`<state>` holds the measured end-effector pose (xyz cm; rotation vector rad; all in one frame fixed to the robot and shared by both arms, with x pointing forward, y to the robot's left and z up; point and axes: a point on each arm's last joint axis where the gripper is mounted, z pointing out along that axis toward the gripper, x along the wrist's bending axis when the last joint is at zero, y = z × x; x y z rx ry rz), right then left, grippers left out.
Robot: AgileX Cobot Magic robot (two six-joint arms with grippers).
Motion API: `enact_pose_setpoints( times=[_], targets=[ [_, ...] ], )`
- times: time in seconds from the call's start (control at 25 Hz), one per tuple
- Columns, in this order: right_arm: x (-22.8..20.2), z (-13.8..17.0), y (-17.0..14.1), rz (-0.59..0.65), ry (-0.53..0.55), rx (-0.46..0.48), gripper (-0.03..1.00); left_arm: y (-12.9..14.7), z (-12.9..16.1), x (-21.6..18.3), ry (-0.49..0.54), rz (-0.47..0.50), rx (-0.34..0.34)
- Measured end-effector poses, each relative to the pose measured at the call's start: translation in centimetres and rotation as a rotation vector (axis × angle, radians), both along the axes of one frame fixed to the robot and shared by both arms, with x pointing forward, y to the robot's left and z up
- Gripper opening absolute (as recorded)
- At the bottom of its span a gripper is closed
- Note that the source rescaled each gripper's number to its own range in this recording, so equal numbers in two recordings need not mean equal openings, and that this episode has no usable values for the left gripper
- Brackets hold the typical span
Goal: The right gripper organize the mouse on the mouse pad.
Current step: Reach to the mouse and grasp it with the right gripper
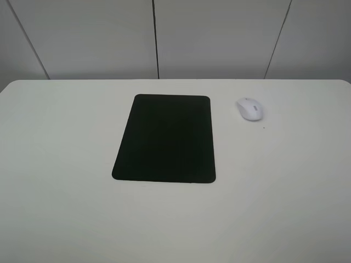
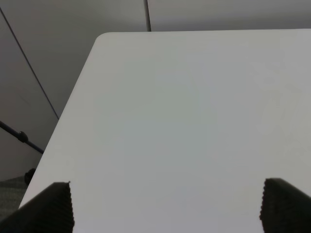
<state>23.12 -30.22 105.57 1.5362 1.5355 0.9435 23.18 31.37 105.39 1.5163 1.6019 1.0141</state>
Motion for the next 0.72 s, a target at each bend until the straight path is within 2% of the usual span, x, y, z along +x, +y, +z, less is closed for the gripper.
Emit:
enact_pose_setpoints(
  times=[0.72],
  targets=[
    [-0.01,0.0,0.02,-0.033,0.0,-0.001,0.66,0.0,0.0,0.0,0.0,0.0,0.0]
  ],
)
